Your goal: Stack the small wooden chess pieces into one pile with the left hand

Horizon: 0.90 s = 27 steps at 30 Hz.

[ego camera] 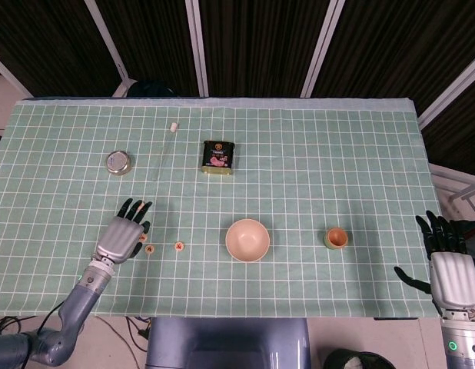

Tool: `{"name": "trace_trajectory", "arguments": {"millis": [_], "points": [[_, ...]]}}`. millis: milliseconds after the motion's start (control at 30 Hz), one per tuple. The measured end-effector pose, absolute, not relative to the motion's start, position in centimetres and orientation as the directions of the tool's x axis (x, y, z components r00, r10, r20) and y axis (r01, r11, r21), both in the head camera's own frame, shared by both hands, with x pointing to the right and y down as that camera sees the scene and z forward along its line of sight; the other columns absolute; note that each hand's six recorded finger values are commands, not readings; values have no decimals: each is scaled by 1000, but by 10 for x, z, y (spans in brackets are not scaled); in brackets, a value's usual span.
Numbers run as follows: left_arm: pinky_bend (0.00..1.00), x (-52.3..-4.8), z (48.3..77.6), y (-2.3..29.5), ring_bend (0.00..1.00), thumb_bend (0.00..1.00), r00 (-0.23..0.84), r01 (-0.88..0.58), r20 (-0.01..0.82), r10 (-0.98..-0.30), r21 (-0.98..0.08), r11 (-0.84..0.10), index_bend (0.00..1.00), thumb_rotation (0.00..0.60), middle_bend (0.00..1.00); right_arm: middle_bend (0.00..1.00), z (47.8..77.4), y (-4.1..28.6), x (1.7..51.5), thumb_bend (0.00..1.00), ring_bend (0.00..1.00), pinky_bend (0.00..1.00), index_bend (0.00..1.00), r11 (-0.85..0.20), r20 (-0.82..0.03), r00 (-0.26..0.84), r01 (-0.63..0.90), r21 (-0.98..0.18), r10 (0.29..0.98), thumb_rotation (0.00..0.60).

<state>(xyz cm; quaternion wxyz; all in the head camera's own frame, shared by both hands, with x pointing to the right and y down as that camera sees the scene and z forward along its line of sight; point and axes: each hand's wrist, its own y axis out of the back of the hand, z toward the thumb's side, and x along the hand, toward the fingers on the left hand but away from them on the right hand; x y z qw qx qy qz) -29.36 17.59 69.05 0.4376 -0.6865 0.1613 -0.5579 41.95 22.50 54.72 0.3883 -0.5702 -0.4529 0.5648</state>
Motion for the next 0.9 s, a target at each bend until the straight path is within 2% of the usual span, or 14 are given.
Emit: {"name": "trace_trajectory", "arguments": {"millis": [900], "points": [[0, -279, 699, 197, 0, 328, 360, 318, 641, -678, -767, -557, 506, 600, 40, 13, 546, 224, 422, 233, 0, 0, 90, -285, -290, -57, 82, -955, 955, 600]]}}
